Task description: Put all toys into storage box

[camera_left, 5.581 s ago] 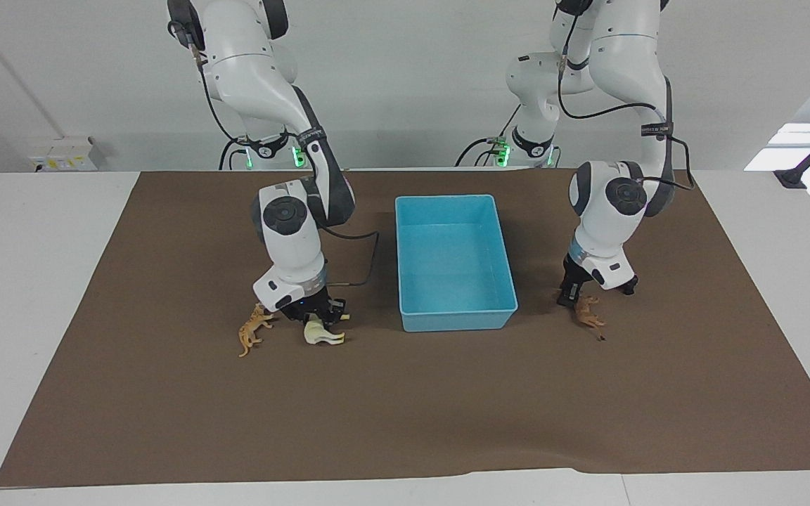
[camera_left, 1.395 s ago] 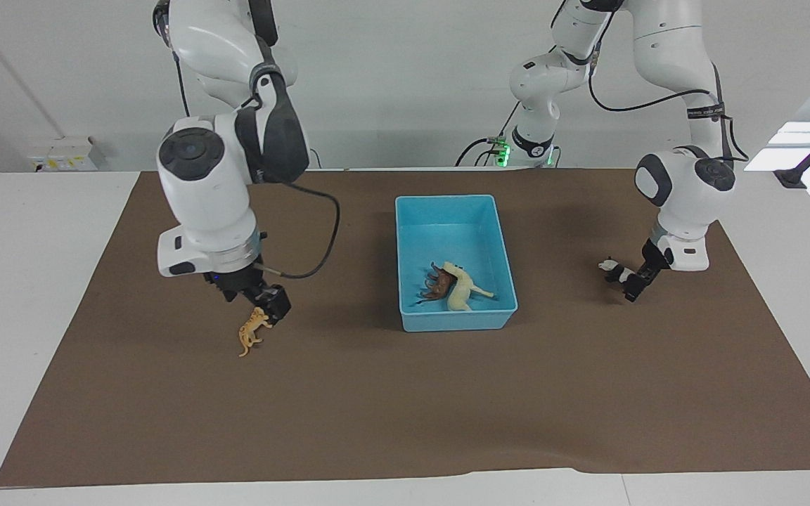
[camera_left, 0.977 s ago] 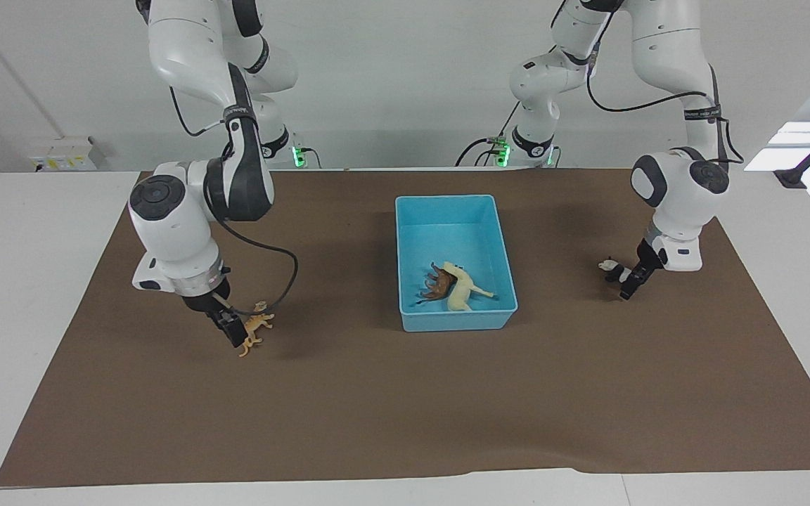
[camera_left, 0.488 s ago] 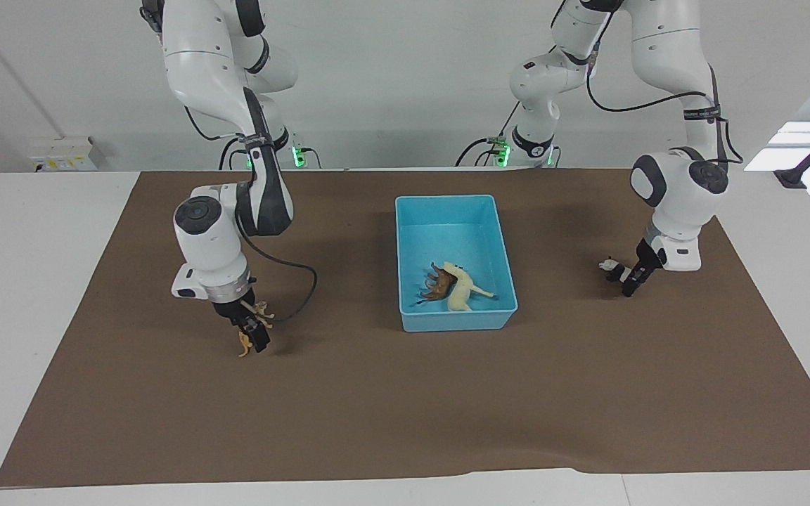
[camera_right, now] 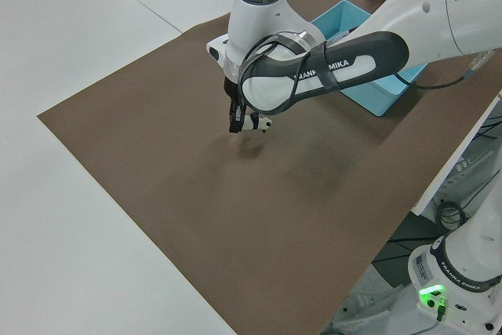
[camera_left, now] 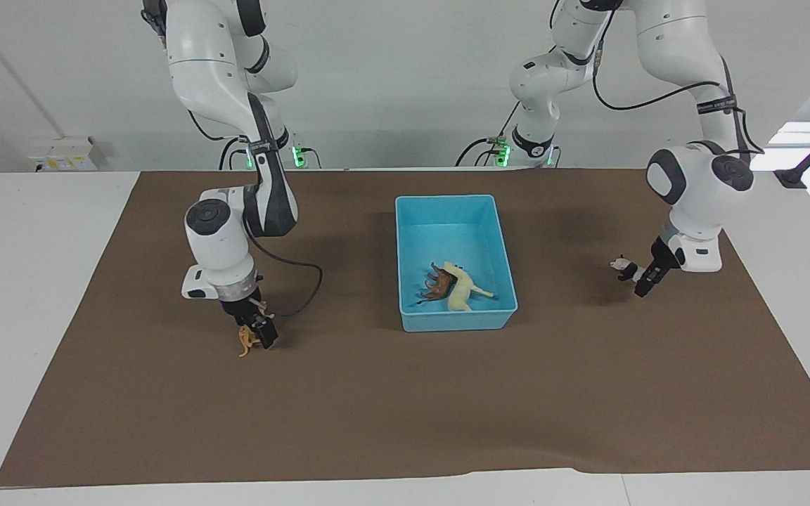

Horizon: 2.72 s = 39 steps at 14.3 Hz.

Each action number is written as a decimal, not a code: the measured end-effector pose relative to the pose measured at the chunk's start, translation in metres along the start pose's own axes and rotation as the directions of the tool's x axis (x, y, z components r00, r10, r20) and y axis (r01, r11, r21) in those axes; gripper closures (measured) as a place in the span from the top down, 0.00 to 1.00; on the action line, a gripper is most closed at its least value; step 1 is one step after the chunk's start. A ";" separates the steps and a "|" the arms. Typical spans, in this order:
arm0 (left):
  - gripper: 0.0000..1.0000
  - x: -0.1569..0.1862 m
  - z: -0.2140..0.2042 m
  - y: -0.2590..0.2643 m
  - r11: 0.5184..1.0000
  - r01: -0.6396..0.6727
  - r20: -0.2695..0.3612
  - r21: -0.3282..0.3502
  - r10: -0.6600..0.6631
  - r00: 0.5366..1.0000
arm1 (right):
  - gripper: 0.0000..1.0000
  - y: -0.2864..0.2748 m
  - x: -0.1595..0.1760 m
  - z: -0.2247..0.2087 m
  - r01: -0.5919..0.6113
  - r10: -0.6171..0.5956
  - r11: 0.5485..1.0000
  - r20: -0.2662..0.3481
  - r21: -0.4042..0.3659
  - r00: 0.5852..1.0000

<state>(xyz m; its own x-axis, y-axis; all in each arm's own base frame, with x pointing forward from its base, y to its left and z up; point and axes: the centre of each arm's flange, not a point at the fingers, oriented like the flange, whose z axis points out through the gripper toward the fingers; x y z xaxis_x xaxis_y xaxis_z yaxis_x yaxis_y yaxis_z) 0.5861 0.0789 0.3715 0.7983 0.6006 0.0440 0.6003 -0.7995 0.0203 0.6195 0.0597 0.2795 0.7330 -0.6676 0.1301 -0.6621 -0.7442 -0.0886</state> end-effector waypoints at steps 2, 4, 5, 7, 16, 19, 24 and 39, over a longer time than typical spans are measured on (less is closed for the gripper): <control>0.49 0.002 -0.042 0.027 1.000 0.022 0.024 0.011 -0.022 0.999 | 1.00 0.000 -0.001 0.000 0.002 -0.002 1.000 0.000 0.000 1.000; 0.49 -0.022 -0.064 0.074 0.998 0.068 0.028 0.011 -0.068 0.997 | 0.96 0.001 0.001 -0.001 -0.001 0.001 1.000 -0.001 0.000 1.000; 0.49 -0.043 -0.066 0.103 0.995 0.098 0.027 0.008 -0.098 0.995 | 0.88 0.001 0.002 -0.001 -0.003 0.003 1.000 -0.002 0.001 1.000; 0.49 -0.093 -0.064 0.157 0.987 0.158 0.033 0.011 -0.158 0.987 | 0.66 0.002 0.002 -0.005 -0.016 0.016 1.000 -0.005 0.005 1.000; 0.55 -0.226 -0.036 0.240 0.984 0.179 0.035 0.000 -0.179 0.983 | 0.58 -0.004 0.002 -0.012 -0.005 0.005 1.000 0.007 -0.005 1.000; 0.85 -0.231 -0.037 0.237 0.984 0.176 0.033 0.004 -0.176 0.984 | 0.58 -0.028 0.011 -0.050 0.010 -0.008 0.999 0.037 -0.035 0.999; 1.00 -0.186 -0.065 0.193 0.991 0.125 0.029 0.047 -0.126 0.992 | 0.58 -0.095 -0.002 -0.161 0.094 -0.093 0.996 0.072 -0.012 0.993; 1.00 -0.087 -0.175 0.035 0.842 -0.535 0.181 0.065 0.518 0.836 | 0.66 -0.282 -0.349 -0.105 0.347 -0.357 0.933 0.115 0.100 0.927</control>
<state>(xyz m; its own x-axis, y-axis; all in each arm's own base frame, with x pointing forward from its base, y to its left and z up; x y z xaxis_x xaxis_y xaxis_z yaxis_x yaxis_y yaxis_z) 0.5292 -0.0029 0.5435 0.9870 0.0904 -0.1331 0.0815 -0.9942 -0.0709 0.5338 0.5052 0.3628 0.9339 -0.3555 0.0383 -0.3475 -0.9277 -0.1361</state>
